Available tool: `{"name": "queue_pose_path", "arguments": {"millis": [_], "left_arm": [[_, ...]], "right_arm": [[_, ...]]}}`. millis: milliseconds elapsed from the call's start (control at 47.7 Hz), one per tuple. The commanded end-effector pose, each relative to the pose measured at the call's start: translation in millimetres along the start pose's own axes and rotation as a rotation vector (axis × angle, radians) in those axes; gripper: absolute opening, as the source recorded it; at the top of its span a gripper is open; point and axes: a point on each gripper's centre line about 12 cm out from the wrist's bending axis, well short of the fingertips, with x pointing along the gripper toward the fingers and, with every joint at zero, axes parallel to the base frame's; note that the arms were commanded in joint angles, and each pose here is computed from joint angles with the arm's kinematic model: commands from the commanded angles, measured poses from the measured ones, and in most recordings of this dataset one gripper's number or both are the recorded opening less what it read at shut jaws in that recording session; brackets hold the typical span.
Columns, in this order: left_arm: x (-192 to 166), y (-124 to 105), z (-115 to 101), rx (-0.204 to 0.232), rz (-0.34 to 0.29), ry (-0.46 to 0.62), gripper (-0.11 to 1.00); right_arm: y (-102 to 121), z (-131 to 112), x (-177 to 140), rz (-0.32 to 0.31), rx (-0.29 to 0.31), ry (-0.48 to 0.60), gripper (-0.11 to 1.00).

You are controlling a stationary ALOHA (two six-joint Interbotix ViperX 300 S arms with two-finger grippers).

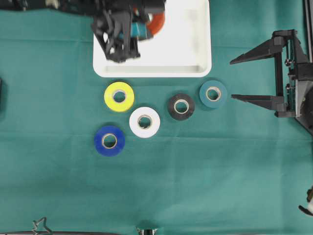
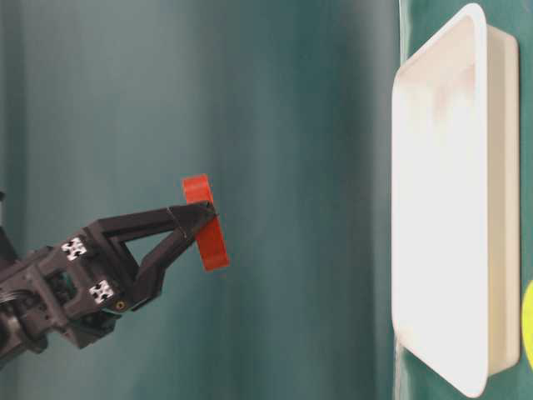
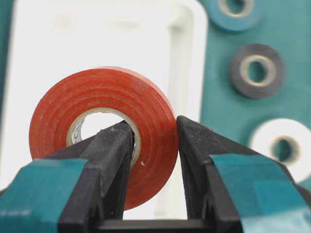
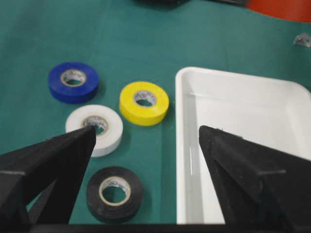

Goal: Pick up the tape from a random location and place it into the white case.
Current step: 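Lift the red roll and carry it with the left gripper over the white tray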

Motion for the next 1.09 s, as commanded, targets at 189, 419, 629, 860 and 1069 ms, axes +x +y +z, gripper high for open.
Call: {"name": "queue_pose_path", "arguments": {"millis": [189,419,629,860,1069], "left_arm": [[-11,23,7,-0.037,0.042,-0.044,0.24],[-10,23,8,-0.037,0.041,-0.053,0.24],[-1,21,13,-0.031,0.038,-0.060,0.24],[3,21,15,-0.030,0.036,-0.054,0.24],[3,21,14,-0.031,0.036,-0.049,0.24]], "right_arm": [[0,11,0,-0.001,-0.004,-0.023,0.92],[0,13,1,-0.001,-0.004,-0.026,0.92],[0,14,1,-0.001,-0.004,-0.028,0.92],[0,13,1,-0.001,-0.004,-0.023,0.92],[0,13,1,-0.001,-0.004,-0.023,0.92]]}}
